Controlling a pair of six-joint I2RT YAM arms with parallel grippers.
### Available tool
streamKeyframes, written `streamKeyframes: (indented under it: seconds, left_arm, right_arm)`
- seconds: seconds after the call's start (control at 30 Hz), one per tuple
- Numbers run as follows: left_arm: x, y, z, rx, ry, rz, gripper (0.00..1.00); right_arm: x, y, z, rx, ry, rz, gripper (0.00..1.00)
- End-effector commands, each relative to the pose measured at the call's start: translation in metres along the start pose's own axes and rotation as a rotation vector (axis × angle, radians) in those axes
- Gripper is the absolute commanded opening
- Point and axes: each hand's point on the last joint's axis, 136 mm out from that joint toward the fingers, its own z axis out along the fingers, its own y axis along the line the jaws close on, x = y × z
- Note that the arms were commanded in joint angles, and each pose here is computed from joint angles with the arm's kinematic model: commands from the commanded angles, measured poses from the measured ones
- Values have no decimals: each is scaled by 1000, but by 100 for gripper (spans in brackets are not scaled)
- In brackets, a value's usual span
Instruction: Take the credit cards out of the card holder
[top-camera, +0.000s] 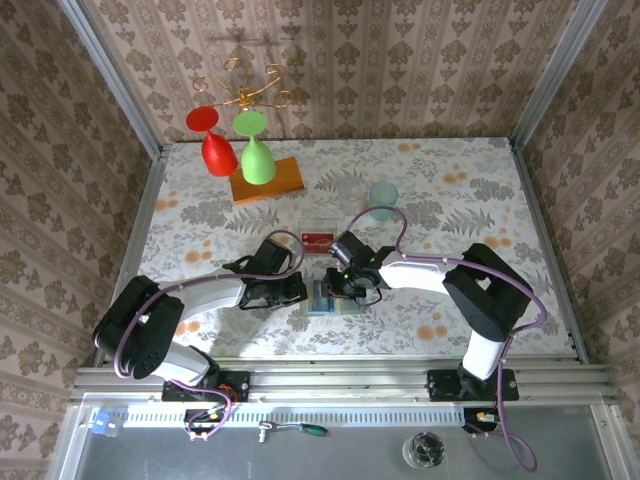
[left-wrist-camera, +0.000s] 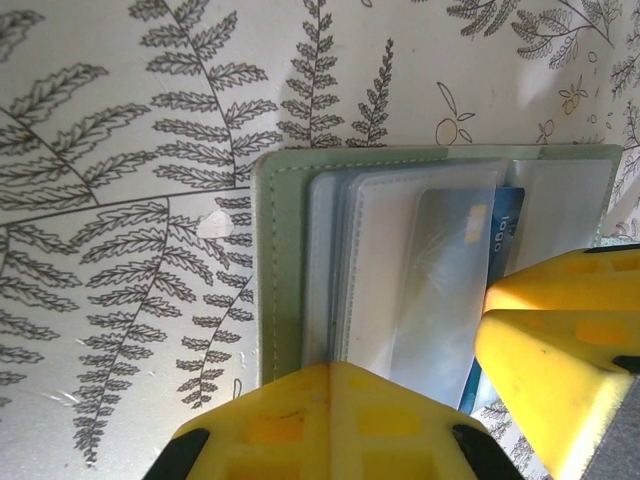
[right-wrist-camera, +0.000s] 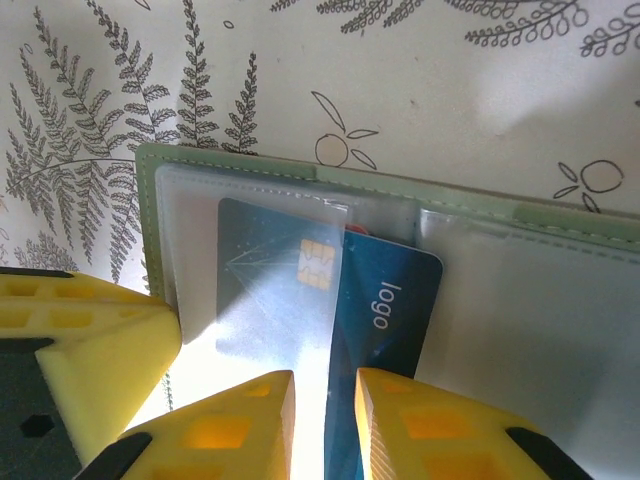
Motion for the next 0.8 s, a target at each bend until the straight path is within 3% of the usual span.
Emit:
streamKeyframes:
  seconds: [0.0, 0.37, 0.77]
  left_arm:
    - [1, 3, -6, -10, -13, 10, 6]
    - [-8, -18, -15, 54, -46, 27, 6]
    - [-4, -29, 1, 60, -8, 50, 6]
  right_arm:
    - [-1, -1, -9, 29, -16, -20, 26]
    - [-4, 9, -24, -14, -55, -16, 26]
    - [2, -2, -26, 7, -48, 6, 27]
